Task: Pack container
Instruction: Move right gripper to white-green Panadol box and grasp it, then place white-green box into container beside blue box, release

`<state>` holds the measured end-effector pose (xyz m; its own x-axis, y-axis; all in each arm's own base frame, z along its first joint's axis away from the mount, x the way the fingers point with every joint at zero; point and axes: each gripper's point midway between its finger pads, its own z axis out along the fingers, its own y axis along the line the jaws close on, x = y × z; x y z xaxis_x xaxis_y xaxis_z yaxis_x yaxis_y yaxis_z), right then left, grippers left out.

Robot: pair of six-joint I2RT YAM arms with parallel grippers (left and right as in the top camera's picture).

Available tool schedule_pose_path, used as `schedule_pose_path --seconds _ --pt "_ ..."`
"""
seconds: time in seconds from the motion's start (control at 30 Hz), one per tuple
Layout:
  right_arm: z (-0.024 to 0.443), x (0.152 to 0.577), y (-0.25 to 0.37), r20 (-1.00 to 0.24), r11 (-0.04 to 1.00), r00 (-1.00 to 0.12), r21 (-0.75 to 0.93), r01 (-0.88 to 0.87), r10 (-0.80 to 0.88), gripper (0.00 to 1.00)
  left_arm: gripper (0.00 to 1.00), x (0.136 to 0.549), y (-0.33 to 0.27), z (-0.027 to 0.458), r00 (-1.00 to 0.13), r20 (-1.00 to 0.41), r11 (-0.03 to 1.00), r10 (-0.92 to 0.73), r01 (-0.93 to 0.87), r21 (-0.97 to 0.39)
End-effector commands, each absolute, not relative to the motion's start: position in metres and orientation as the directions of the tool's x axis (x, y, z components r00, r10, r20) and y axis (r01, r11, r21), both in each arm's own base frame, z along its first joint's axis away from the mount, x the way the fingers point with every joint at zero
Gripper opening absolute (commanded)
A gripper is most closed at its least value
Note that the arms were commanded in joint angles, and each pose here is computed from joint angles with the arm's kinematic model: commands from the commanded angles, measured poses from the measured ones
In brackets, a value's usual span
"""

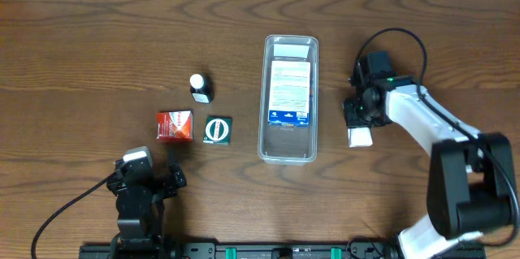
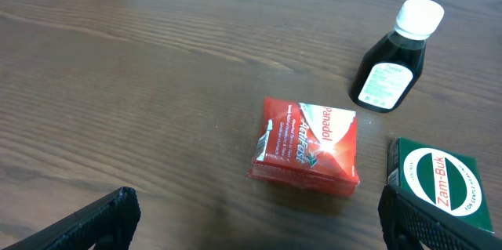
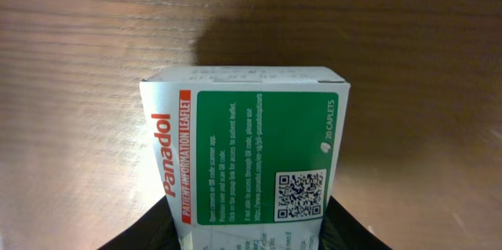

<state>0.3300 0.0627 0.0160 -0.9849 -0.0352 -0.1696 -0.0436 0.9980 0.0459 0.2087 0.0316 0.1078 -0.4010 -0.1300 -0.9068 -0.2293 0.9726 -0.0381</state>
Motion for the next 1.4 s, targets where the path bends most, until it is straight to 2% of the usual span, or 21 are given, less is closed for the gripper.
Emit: schedule_pose_path --seconds 0.0,0.2,0.33,0.47,0.6,0.83,0.87,0.97,1.13,1.23,1.37 --pt "0.08 0.347 0.072 -0.337 0.996 -0.941 0.089 0.01 0.04 0.4 0.98 0.208 0.033 0.101 -0.409 -0.902 0.97 -0.136 -0.239 -0.038" --pt "0.17 0.343 0.105 -0.539 0.97 -0.83 0.243 0.01 0.143 0.36 0.98 0.208 0.033 0.101 -0.409 -0.902 0.97 -0.136 -0.239 -0.038" --pt "0.195 0.341 0.139 -0.586 0.943 -0.789 0.331 -0.025 0.185 0.37 0.98 0.208 0.033 0.101 -0.409 -0.902 0.97 -0.136 -0.239 -0.038" --pt "0.189 0.349 0.177 -0.593 0.925 -0.784 0.374 -0.067 0.182 0.4 0.98 0.208 0.033 0.101 -0.409 -0.902 0.97 -0.136 -0.239 -0.038" --pt "0.164 0.373 0.209 -0.6 0.914 -0.78 0.394 -0.099 0.174 0.41 0.98 0.208 0.033 0.101 -0.409 -0.902 0.97 -0.136 -0.239 -0.038" --pt "0.113 0.405 0.225 -0.567 0.908 -0.796 0.415 -0.055 0.211 0.42 0.98 0.208 0.033 0.101 -0.409 -0.902 0.97 -0.136 -0.239 -0.038" --pt "0.108 0.406 0.224 -0.561 0.911 -0.801 0.409 -0.049 0.209 0.43 0.98 0.208 0.033 0.101 -0.409 -0.902 0.97 -0.136 -0.239 -0.038" --pt "0.098 0.411 0.217 -0.58 0.933 -0.794 0.356 -0.046 0.182 0.59 0.98 0.208 0.033 0.101 -0.409 -0.902 0.97 -0.136 -0.239 -0.038" --pt "0.113 0.421 0.217 -0.657 0.947 -0.747 0.294 -0.13 0.101 0.62 0.98 0.208 0.033 0.101 -0.409 -0.902 0.97 -0.136 -0.239 -0.038" --pt "0.127 0.419 0.228 -0.661 0.927 -0.744 0.334 -0.173 0.099 0.58 0.98 0.208 0.033 0.101 -0.409 -0.902 0.97 -0.136 -0.239 -0.038" --pt "0.128 0.398 0.256 -0.611 0.871 -0.79 0.416 -0.262 0.054 0.35 0.98 0.208 0.033 0.101 -0.409 -0.902 0.97 -0.136 -0.239 -0.038"
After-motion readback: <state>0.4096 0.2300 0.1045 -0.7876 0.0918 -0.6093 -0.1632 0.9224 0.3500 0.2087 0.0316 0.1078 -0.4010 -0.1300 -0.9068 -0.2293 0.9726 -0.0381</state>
